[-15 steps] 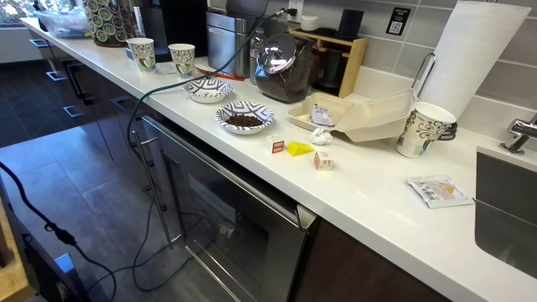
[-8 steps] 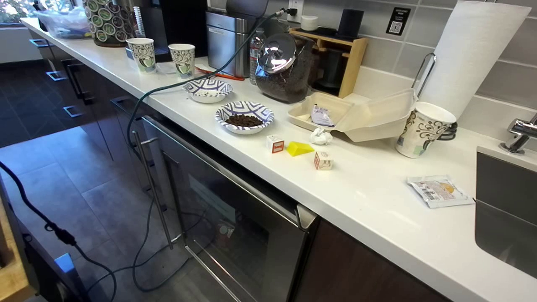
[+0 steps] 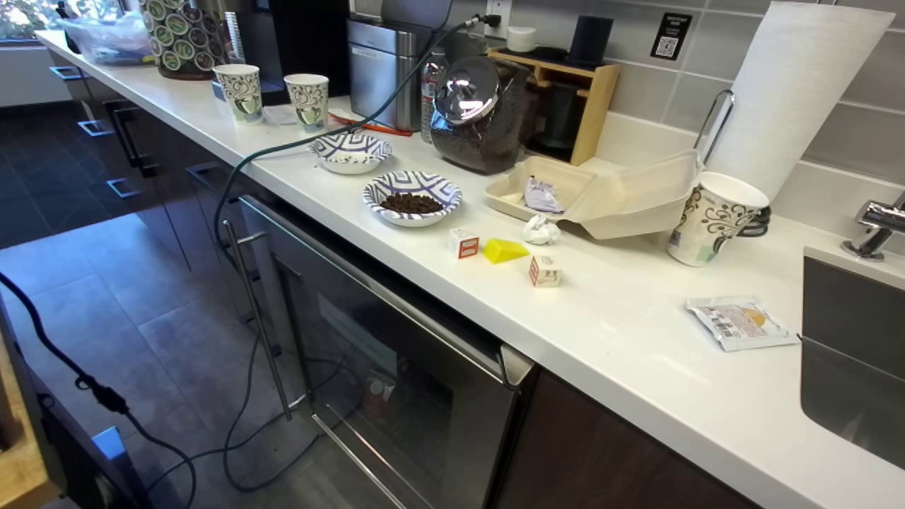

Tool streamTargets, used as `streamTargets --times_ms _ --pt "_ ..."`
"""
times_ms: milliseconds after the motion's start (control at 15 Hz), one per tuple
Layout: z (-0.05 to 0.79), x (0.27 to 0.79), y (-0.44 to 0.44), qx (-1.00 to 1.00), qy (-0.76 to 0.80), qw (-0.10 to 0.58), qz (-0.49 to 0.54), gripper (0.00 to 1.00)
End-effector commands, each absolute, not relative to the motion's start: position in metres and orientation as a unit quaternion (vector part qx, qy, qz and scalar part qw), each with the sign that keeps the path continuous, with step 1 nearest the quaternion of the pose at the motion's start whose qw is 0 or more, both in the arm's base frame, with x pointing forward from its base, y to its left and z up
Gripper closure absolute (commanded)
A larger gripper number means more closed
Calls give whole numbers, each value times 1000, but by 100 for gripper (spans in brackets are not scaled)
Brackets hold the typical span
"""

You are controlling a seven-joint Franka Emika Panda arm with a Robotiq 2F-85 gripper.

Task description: Close the coffeemaker.

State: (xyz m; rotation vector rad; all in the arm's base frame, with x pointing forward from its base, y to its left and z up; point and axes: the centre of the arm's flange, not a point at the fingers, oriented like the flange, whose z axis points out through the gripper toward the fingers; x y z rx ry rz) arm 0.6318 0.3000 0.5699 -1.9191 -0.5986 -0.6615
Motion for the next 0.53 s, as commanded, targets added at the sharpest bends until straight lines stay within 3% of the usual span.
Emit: streamTargets --times_ms 0,467 --pt "544 590 272 -833 -224 432 -264 0" --pt "528 565 253 -845 -169 413 -294 0"
